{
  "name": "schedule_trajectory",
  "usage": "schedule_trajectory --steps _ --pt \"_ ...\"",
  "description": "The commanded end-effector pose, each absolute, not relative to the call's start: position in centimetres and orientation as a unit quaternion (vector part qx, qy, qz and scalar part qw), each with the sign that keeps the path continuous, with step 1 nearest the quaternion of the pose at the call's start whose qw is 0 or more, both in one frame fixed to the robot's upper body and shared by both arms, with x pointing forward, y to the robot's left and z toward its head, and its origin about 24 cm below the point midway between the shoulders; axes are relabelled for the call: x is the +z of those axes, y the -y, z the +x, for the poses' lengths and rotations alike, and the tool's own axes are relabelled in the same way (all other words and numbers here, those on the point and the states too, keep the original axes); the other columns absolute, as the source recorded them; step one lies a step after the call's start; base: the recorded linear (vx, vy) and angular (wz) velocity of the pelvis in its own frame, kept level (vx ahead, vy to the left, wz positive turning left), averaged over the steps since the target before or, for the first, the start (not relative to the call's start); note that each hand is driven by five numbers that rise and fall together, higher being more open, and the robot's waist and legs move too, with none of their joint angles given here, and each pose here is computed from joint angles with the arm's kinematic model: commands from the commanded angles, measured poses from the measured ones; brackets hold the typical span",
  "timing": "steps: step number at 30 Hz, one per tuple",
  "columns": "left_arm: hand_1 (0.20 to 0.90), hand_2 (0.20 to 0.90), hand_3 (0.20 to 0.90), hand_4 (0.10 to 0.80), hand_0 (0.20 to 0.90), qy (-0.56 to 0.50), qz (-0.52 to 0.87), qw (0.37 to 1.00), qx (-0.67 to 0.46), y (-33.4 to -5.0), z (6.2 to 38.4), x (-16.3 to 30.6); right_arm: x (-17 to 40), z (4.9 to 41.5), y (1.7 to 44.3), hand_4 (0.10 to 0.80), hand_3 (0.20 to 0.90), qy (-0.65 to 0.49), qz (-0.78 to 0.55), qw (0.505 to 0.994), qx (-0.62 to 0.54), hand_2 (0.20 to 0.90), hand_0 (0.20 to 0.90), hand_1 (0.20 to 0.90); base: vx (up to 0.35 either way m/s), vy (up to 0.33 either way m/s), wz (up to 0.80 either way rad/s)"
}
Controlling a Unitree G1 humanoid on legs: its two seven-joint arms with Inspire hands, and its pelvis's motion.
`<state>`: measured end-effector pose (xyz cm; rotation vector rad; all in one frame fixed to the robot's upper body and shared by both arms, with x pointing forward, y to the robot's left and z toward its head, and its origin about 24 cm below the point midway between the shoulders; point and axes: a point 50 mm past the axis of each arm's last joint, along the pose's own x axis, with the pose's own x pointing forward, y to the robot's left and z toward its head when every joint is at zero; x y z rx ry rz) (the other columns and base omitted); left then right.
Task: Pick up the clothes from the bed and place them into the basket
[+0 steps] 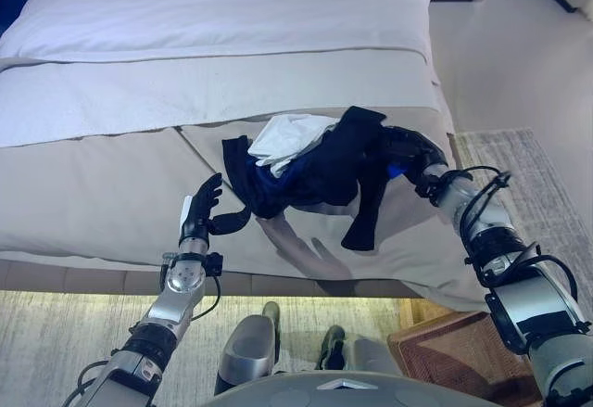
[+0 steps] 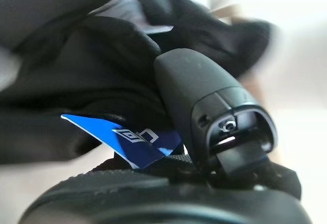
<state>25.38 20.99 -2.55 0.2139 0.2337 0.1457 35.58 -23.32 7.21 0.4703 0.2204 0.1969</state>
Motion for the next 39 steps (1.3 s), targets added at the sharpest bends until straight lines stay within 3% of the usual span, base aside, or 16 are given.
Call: schedule_trajectory --steps 1,8,15,30,39 --pt "0.9 0.9 0.9 0.8 0.9 -0.092 0.127 0.985 0.067 -22.0 24.8 -2.0 12.6 36.1 21.3 0.1 0.2 0.036 0.384 0.892 0.235 0.3 0.3 0.3 0.06 -0.022 0.06" --pt "0.9 0.9 0.9 0.8 0.9 -0.105 0.14 0.983 0.051 -22.4 23.5 -2.9 18.4 35.8 18.7 0.1 0.2 0.14 0.414 0.821 0.366 0.3 0.3 0.3 0.027 -0.033 0.17" --pt "0.9 0.9 0.9 0.8 0.9 -0.113 0.146 0.982 0.024 -22.7 22.9 -3.4 24.3 35.8 18.6 0.1 0.2 0.218 0.42 0.783 0.404 0.3 0.3 0.3 0.011 -0.022 0.23" --pt "0.9 0.9 0.9 0.8 0.9 -0.131 0.15 0.98 0.025 -23.5 22.2 -4.0 26.7 37.0 22.3 0.1 0.2 0.259 0.391 0.839 0.276 0.3 0.3 0.3 0.013 0.001 0.02" --pt "0.9 0.9 0.9 0.8 0.9 -0.135 0.154 0.978 0.029 -24.0 22.0 -4.2 33.8 35.9 24.5 0.1 0.2 0.341 0.272 0.877 0.203 0.3 0.3 0.3 0.009 0.002 -0.02"
